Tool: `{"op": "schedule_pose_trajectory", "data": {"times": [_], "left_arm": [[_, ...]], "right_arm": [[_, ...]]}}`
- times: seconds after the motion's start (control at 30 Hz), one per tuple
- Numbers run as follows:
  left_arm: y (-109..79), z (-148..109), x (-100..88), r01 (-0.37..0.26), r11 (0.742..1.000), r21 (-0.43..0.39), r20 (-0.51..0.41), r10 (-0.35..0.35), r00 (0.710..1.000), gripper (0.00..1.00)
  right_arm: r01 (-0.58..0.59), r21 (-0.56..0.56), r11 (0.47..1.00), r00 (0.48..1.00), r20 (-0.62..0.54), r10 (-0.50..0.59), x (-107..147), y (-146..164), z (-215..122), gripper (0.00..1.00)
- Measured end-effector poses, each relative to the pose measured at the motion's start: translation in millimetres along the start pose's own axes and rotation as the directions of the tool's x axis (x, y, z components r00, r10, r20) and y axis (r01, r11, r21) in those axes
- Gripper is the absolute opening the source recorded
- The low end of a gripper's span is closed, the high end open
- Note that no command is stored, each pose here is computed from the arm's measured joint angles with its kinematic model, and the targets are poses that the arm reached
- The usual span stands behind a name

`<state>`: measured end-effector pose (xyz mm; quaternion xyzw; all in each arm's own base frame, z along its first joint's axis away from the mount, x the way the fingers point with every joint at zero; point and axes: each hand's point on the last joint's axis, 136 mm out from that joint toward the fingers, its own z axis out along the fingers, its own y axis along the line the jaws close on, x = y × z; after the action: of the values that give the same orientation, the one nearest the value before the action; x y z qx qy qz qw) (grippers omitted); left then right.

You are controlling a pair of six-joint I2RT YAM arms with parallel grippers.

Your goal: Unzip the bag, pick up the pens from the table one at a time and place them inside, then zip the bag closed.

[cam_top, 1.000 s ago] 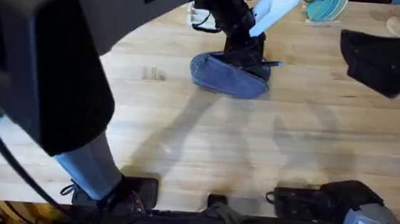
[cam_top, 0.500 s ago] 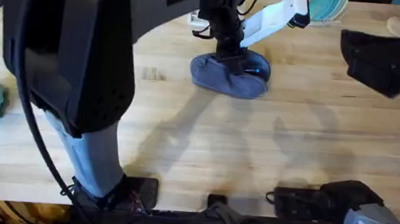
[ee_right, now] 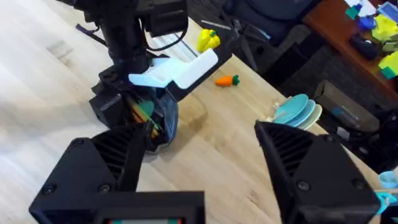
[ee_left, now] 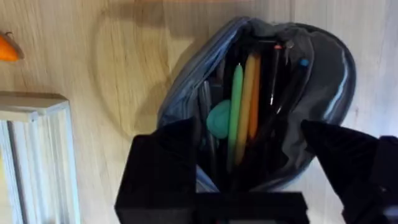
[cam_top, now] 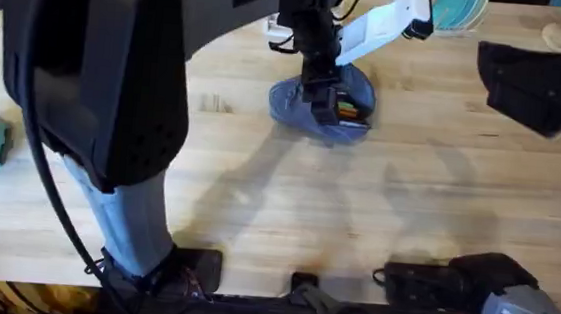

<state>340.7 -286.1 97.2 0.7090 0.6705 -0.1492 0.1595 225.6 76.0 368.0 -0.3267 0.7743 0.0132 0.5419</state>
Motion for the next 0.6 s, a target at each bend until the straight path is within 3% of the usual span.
{"op": "schedule_pose_trajectory", "data": {"times": [0.4, 0.6], "left_arm": [[-3.0, -4, 0.1, 0.006, 1.000, 0.014, -0.007, -0.006, 1.000, 0.993], [-3.3, -44, -1.0, 0.030, 0.999, -0.010, -0.002, -0.030, 1.000, 0.993]], "right_arm": [[0.000, 0.000, 1.000, 1.000, 0.000, 0.000, 0, 0, 0, 0.995], [0.000, 0.000, 1.000, 1.000, 0.000, 0.000, 0, 0, 0, 0.995]]}}
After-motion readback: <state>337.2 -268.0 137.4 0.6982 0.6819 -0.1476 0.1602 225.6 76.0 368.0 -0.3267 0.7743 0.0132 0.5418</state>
